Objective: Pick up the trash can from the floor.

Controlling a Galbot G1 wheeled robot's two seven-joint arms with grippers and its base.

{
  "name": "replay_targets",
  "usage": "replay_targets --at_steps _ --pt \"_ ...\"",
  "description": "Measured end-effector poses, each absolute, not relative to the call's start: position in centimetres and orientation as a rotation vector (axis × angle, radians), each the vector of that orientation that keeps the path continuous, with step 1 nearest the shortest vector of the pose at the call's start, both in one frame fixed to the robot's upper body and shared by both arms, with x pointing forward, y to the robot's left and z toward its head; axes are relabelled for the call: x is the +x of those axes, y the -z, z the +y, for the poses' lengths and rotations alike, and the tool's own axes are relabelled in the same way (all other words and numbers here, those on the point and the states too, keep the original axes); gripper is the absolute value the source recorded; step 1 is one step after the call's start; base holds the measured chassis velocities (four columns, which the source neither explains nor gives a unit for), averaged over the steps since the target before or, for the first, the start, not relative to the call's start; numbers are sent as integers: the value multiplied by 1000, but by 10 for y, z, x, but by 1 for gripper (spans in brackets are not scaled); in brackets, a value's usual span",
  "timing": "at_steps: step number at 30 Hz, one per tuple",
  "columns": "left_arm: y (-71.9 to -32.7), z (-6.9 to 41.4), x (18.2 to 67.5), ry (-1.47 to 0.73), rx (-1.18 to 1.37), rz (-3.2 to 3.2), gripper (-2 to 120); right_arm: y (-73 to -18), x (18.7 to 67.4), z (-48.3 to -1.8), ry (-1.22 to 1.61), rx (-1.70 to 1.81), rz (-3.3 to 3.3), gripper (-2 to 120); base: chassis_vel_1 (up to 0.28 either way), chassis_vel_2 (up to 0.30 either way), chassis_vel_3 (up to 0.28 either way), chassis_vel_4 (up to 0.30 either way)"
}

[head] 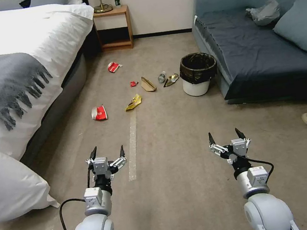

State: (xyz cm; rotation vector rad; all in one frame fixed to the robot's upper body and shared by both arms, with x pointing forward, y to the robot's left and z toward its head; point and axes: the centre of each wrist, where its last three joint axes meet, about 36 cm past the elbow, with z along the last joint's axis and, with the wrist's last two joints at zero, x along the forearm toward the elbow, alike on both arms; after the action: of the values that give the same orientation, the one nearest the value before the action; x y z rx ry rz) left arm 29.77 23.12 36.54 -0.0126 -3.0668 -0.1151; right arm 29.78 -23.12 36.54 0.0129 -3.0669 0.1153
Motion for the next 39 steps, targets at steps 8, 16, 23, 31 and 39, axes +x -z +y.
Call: replay_targets --at_steps 8,16,23,31,39 --pt "-365 231 298 115 -13 -3067 100 -365 298 -231 -115 13 -3067 100 0 0 0 0" --pt "-365 231 298 115 -13 -3067 100 -365 298 -231 -115 13 -3067 100 0 0 0 0" --pt "-365 231 298 115 -13 -3067 100 -365 298 -231 -115 13 -3067 100 0 0 0 0" --pt "-365 231 298 115 -13 -3067 100 -365 298 -231 -115 13 -3067 100 0 0 0 0" --pt "-430 257 219 -36 247 -3110 100 -406 225 -247 249 273 -3008 100 0 0 0 0"
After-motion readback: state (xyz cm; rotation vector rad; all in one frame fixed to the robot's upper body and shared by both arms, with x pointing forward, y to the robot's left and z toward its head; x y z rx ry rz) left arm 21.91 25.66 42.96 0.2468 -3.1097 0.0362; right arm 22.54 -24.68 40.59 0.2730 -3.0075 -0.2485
